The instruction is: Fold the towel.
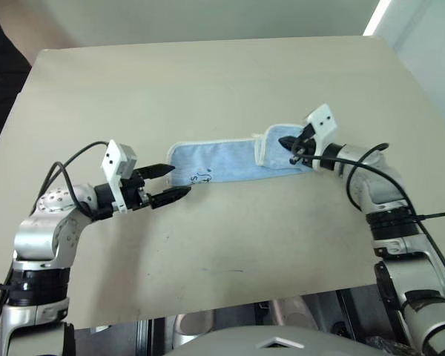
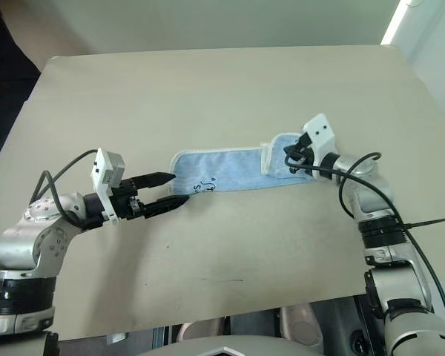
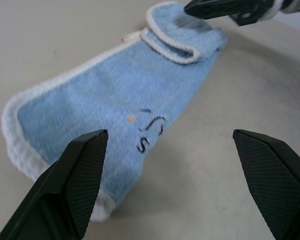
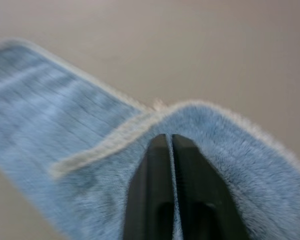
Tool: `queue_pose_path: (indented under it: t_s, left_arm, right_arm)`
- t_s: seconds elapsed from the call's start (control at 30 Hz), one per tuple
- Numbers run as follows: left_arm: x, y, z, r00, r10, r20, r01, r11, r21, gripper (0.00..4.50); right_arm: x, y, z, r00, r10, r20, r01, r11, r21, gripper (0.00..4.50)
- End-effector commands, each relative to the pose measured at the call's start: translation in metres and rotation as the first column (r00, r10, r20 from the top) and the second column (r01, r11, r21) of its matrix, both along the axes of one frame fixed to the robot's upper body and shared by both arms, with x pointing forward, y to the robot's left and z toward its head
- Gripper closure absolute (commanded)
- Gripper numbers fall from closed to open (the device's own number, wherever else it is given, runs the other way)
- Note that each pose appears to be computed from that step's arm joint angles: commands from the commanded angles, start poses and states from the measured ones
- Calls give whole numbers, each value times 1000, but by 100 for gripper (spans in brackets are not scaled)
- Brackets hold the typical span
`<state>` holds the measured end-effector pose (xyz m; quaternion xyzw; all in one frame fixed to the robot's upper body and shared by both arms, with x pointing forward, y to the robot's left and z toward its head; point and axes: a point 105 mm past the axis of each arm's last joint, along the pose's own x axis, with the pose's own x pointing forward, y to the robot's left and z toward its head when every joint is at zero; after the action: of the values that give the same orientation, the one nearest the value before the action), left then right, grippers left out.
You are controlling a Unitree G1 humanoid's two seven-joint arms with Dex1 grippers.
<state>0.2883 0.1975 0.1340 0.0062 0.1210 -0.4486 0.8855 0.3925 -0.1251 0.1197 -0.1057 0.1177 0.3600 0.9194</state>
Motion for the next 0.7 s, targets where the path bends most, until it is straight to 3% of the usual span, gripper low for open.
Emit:
queue_pose_path:
  t_s: [0.03,0.13,0.27,0.47,0.7]
  left_arm:
    - [-8,-6,10,1000,7,28,-6,1000,-29,18]
    - [-17,-12,3,1000,21,-15,-21,998,-66,18]
    - [-26,-16,-10,990,110,-84,-121,984,-130,18]
    - [-28,-12,-24,925,298,-237,-354,901,-248,9]
    - [-11,-8,-32,767,431,-476,-619,691,-372,9]
  right_arm:
    - [-1,2,-7,999,43,27,-42,998,-56,446]
    - [-3,4,-9,997,63,45,-61,996,-58,446]
    - [-7,12,16,988,89,125,-91,996,15,446]
    - [-7,13,51,967,72,243,-89,994,61,449]
    - [-6,12,62,958,67,279,-88,994,63,449]
